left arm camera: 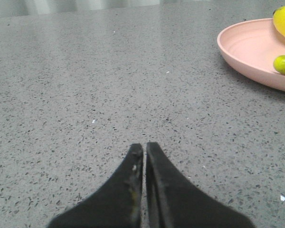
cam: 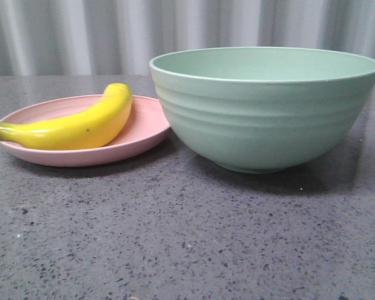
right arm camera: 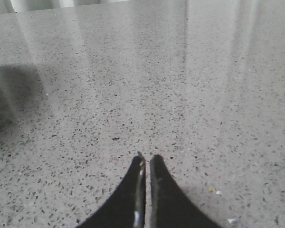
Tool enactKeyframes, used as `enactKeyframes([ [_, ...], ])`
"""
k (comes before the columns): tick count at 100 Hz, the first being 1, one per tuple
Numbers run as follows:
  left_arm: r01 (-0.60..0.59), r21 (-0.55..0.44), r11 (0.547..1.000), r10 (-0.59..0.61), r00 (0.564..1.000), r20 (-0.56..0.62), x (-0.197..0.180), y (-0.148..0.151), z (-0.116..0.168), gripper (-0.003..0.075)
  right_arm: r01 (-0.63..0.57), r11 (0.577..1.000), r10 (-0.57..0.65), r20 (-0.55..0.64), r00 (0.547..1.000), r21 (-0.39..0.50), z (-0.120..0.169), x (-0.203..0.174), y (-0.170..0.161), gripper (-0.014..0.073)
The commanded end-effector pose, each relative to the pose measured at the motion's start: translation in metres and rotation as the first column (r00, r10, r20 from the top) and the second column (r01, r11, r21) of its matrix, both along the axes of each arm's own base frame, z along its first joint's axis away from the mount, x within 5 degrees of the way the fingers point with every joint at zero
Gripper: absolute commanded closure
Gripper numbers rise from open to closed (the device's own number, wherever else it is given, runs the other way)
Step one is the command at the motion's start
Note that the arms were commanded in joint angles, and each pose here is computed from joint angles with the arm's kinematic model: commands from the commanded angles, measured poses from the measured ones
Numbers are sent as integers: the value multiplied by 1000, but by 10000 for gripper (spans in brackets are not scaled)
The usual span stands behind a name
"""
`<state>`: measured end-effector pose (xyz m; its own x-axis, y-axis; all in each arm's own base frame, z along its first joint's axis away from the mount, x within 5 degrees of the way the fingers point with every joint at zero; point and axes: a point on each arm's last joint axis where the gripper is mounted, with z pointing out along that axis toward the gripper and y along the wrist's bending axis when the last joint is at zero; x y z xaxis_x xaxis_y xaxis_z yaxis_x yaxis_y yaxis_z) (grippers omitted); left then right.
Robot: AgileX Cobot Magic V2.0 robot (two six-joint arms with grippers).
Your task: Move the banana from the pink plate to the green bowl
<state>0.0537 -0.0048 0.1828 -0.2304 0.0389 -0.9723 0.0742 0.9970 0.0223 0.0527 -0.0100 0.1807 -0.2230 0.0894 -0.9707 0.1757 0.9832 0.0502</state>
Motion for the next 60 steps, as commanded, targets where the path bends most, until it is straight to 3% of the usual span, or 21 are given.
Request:
enactKeyframes([
  [1, -8, -10, 1000, 9, 996, 90, 0, 1, 5, 741, 5, 1000, -4, 10, 1000, -20, -5, 0, -1, 659],
  [48, -8, -10, 1000, 9, 996, 90, 0, 1, 5, 741, 5, 1000, -4, 10, 1000, -20, -5, 0, -1, 659],
  [60, -16, 39, 999, 11, 993, 113, 0, 2, 7, 741, 5, 1000, -4, 10, 1000, -20, -5, 0, -1, 659],
])
